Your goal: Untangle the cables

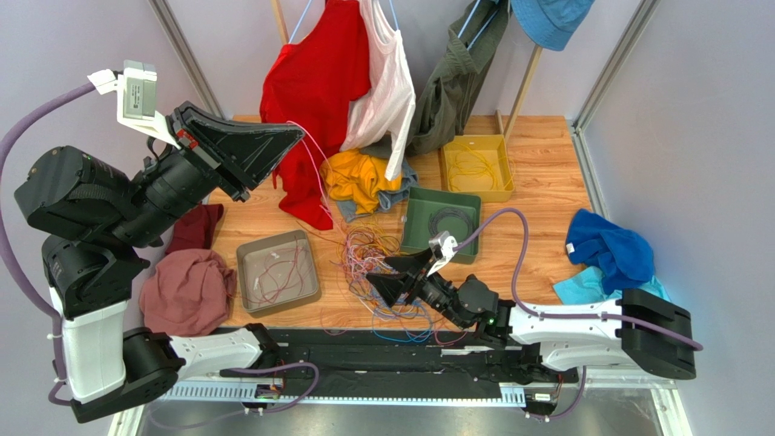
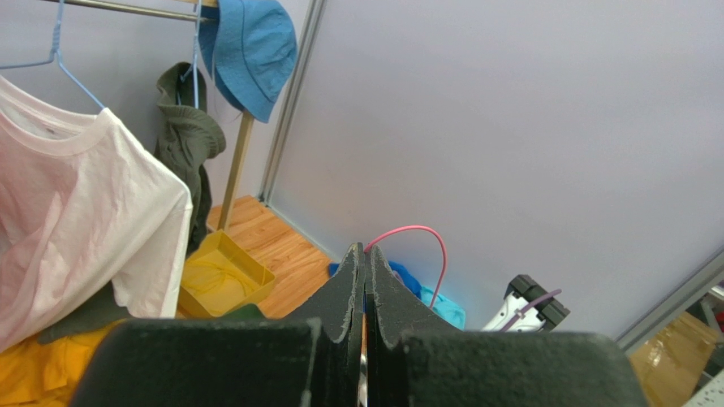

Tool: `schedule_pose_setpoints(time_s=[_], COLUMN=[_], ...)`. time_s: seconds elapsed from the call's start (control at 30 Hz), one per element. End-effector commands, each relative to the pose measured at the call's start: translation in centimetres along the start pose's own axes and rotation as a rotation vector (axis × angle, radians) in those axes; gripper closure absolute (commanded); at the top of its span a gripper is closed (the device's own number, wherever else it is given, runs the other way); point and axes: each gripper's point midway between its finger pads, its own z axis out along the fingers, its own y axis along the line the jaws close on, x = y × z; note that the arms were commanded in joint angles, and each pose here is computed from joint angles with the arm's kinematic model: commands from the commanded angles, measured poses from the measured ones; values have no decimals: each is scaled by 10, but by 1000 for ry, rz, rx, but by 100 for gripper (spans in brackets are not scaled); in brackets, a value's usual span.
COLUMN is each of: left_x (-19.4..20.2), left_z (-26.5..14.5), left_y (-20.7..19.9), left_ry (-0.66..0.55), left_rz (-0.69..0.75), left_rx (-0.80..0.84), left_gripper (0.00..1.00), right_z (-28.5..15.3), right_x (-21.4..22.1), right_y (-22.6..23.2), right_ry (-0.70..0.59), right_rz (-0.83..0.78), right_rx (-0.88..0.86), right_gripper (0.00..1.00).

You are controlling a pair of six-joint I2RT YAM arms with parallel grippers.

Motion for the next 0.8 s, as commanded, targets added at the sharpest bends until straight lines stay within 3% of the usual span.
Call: schedule_pose_setpoints(time_s=[0.0,0.77], left_x=[-2,12], left_z=[5,4], left_y=[-9,-7], left_ry=[-8,32], left_rz=[-22,-42], left_rx=[44,47], left_gripper=[100,100], right_z=[16,16], right_x=[-36,-51], right_y=[19,18], right_ry=[-145,-218], right_rz=[39,32], right_rx=[-33,-17], right_gripper=[28,29])
